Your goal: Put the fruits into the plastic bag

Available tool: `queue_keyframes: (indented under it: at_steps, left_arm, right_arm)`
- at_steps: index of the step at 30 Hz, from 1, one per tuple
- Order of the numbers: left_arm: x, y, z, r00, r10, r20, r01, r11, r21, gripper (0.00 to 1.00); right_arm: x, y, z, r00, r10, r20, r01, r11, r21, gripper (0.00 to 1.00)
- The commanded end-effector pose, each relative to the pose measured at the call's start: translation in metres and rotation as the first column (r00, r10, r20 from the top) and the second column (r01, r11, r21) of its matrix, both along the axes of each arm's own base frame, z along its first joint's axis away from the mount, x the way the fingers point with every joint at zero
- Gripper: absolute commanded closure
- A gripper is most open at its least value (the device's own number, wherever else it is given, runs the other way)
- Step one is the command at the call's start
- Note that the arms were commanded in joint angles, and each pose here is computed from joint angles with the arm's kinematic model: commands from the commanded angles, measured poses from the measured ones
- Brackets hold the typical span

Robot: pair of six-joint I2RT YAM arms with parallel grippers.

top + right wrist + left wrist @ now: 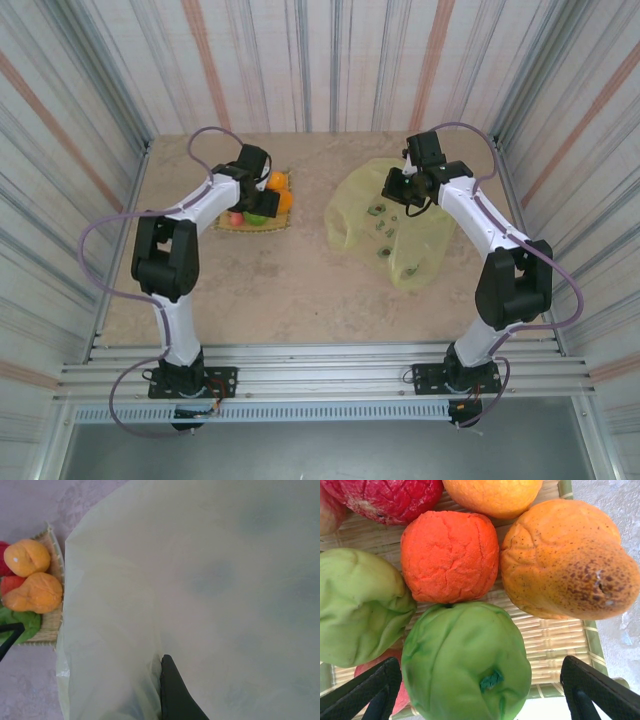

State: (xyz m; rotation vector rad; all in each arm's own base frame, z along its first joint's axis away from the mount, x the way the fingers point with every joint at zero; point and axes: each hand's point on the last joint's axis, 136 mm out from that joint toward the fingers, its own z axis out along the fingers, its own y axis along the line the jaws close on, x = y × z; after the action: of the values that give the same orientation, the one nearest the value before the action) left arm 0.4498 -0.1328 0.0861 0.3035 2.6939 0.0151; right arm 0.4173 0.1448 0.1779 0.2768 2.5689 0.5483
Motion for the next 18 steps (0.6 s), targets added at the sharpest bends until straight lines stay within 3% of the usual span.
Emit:
queue_keyframes:
  at_steps: [1,18]
  left_arm:
    - [0.001,-0.006,-0.002,1.0,-0.027,-0.016,0.027,1.0,0.007,0.14]
    - [0.0,-0.006,-0.022,0.998,-0.029,-0.049,0.032,0.998,0.055,0.14]
  right_arm:
    - [-0.007,0.001,-0.002,0.999,0.03,-0.016,-0.031,1.0,-0.003,1.0]
    - [-0.008,0.005,-0.009,0.999,0.038,-0.03,-0.037,0.999,0.017,1.0]
